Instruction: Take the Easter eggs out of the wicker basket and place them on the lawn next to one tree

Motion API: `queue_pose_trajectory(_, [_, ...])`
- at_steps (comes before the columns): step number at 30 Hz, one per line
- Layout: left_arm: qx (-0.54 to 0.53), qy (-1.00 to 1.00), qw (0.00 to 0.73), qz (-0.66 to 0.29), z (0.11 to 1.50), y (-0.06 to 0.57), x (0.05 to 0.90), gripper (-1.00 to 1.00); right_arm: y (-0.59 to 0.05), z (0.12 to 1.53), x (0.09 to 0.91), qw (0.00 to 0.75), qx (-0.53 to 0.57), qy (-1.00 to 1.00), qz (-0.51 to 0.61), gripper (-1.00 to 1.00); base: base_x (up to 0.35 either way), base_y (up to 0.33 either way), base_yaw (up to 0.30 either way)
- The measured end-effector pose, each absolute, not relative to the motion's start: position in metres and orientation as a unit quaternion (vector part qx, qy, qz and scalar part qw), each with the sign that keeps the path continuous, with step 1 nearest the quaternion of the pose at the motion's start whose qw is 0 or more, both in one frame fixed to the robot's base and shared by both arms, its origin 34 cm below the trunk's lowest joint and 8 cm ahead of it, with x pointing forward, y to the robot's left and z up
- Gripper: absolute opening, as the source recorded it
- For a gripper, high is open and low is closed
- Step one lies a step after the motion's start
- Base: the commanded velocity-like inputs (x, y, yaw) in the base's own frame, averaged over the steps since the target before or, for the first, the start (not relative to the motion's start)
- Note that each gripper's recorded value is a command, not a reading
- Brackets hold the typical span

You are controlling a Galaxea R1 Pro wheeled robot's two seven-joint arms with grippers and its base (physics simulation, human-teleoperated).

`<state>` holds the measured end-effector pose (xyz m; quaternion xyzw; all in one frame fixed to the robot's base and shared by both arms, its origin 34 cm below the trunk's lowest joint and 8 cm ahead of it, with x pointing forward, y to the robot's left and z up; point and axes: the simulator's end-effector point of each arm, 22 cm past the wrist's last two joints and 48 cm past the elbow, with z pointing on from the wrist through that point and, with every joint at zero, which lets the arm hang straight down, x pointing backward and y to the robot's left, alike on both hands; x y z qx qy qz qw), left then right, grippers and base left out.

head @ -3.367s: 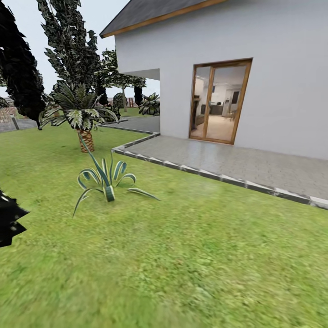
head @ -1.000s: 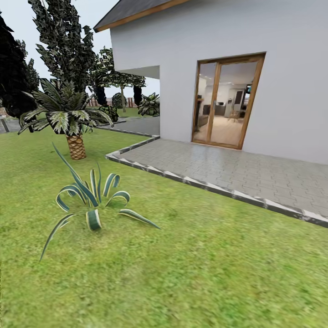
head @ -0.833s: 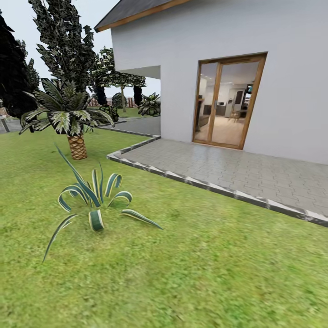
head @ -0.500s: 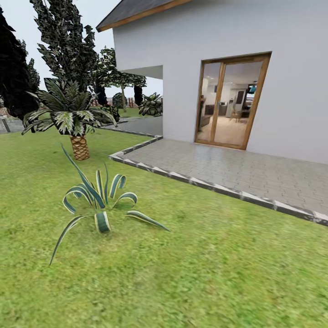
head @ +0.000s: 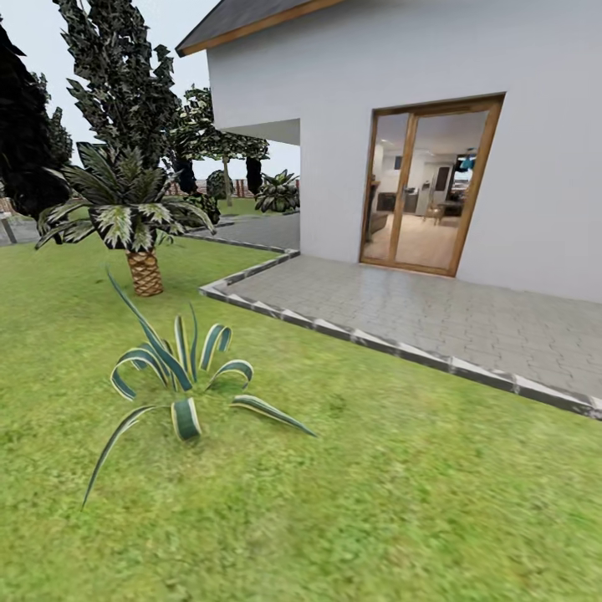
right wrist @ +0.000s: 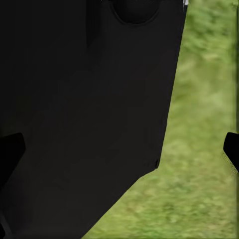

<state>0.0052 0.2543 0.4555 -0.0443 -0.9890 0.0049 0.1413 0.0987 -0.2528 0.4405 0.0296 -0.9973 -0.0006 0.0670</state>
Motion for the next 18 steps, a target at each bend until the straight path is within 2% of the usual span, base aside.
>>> queue_pose_trajectory(12, [-0.044, -0.988, 0.145, 0.005, 0.4559, 0.2541, 0.0038, 1.00, -0.2528, 0.4406, 0.0984, 0.067, 0.029, -0.997, -0.001, 1.00, 0.331, 0.000, -0.004])
queue_pose_trajectory(18, [-0.044, -0.989, 0.144, 0.005, 0.4556, 0.2536, 0.0049, 1.00, -0.2506, 0.4404, 0.0988, 0.067, 0.029, -0.997, -0.002, 1.00, 0.076, 0.000, -0.239])
